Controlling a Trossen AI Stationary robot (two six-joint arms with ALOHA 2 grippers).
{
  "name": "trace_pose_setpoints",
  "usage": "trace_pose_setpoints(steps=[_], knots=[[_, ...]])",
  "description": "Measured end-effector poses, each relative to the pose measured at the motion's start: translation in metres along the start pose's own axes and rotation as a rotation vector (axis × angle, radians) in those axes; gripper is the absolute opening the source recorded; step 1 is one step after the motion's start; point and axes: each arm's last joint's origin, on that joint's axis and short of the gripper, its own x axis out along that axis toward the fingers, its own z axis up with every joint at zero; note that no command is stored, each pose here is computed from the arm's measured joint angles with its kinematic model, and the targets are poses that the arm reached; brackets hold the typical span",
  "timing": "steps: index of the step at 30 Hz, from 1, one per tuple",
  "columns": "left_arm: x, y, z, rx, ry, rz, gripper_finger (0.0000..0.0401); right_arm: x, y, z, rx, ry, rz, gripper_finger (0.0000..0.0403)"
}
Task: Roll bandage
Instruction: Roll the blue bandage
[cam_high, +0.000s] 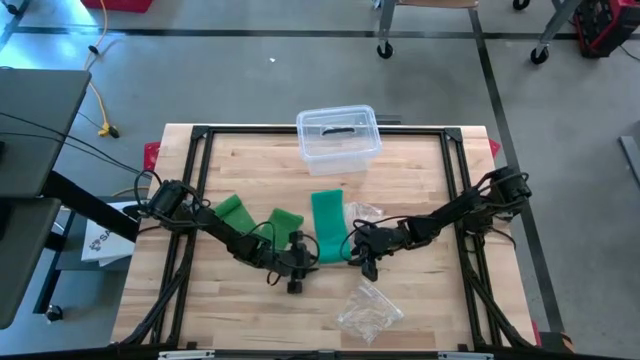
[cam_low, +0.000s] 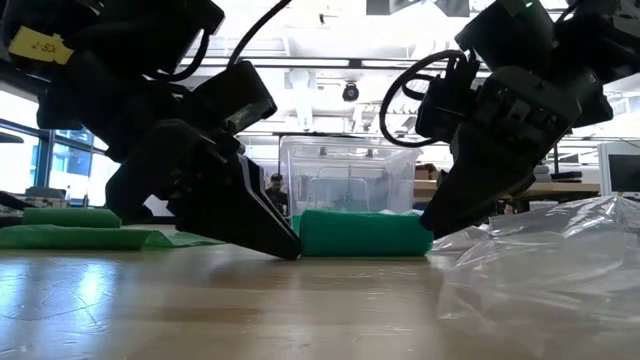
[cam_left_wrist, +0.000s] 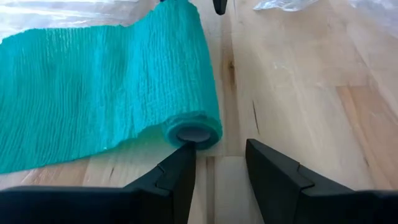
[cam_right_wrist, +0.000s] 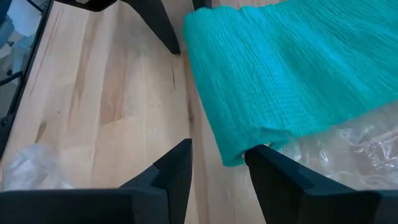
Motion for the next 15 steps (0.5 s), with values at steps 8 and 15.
trace_pose_setpoints(steps=[8,15], knots=[[-0.0001,-0.0004,0.0002,-0.006,0.006,-0.019,0.0136,0.0,0.0,0.0,0.011,0.0,0.0,0.0146],[-0.001,-0.0023,0.0002,-0.024,-0.001,-0.006,0.0136,0.0,-0.0001,0.0004,0.028,-0.008,-0.007,0.0146]])
